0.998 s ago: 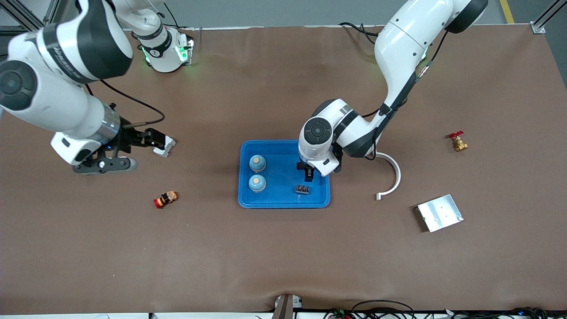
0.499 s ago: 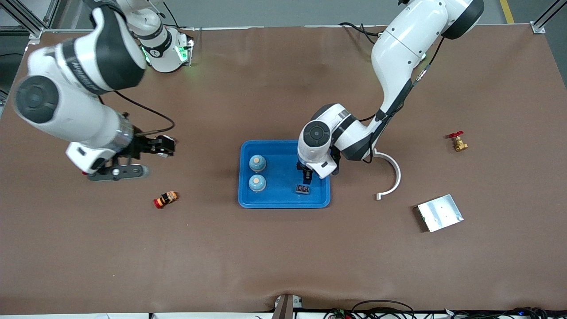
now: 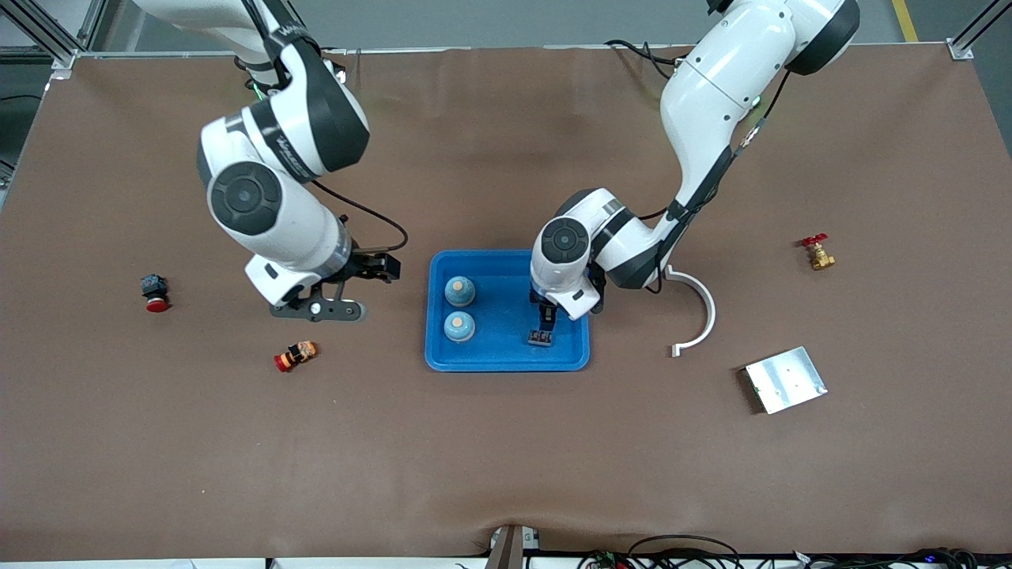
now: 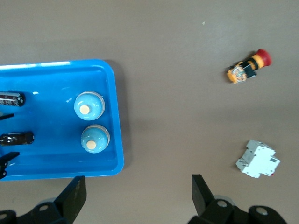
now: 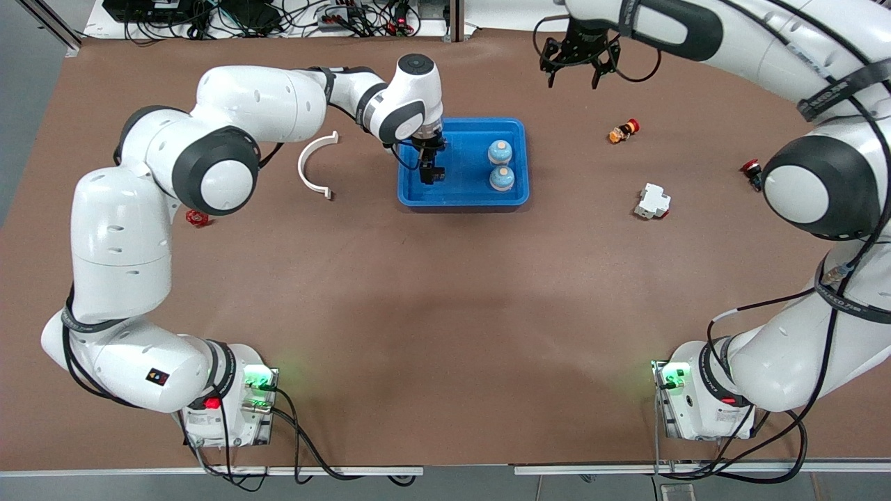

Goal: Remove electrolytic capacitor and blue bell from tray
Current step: 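Grasp the capacitor with the left gripper while the right gripper reaches the tray, then lift the capacitor with the left gripper while the right gripper grasps a bell, then carry the capacitor beside the white arc while the right gripper lifts the bell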

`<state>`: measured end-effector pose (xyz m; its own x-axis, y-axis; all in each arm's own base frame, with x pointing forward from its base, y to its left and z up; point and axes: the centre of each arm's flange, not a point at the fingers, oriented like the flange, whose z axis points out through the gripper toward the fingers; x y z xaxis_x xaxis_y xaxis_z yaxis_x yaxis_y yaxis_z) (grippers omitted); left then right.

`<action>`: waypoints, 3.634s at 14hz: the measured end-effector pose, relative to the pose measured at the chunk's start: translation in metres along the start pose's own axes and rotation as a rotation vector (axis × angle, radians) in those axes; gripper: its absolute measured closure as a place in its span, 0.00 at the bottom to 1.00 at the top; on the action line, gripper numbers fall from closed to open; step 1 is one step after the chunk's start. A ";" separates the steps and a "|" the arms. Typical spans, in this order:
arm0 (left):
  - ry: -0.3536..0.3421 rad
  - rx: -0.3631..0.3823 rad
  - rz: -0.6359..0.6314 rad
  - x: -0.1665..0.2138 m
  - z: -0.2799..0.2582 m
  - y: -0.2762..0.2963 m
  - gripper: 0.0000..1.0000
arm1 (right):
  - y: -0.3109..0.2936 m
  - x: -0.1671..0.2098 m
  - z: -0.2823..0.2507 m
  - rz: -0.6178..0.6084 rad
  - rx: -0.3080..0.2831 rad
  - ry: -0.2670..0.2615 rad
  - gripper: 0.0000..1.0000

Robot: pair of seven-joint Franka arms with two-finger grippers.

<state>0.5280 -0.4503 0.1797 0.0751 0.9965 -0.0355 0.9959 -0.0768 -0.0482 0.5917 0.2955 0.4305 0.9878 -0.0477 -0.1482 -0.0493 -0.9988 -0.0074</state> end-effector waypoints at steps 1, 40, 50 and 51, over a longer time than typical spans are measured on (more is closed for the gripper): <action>0.006 -0.003 -0.007 0.000 0.002 0.000 0.04 | -0.008 0.001 0.011 -0.002 -0.003 -0.003 0.00; 0.068 -0.086 1.515 0.232 -0.089 0.026 0.65 | -0.123 -0.036 0.240 0.501 0.020 0.025 0.00; 0.104 -0.103 1.615 0.246 -0.038 -0.023 0.65 | -0.123 -0.036 0.243 0.506 0.028 0.033 0.03; 0.111 -0.102 1.624 0.247 -0.038 -0.023 0.65 | -0.123 -0.036 0.244 0.506 0.028 0.032 0.10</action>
<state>0.5259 -0.2011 0.2095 0.9880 -0.1274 0.0877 -0.1303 -0.9910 0.0290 0.5261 0.4239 0.1956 0.8433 -0.5261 -0.1096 -0.5262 -0.8498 0.0304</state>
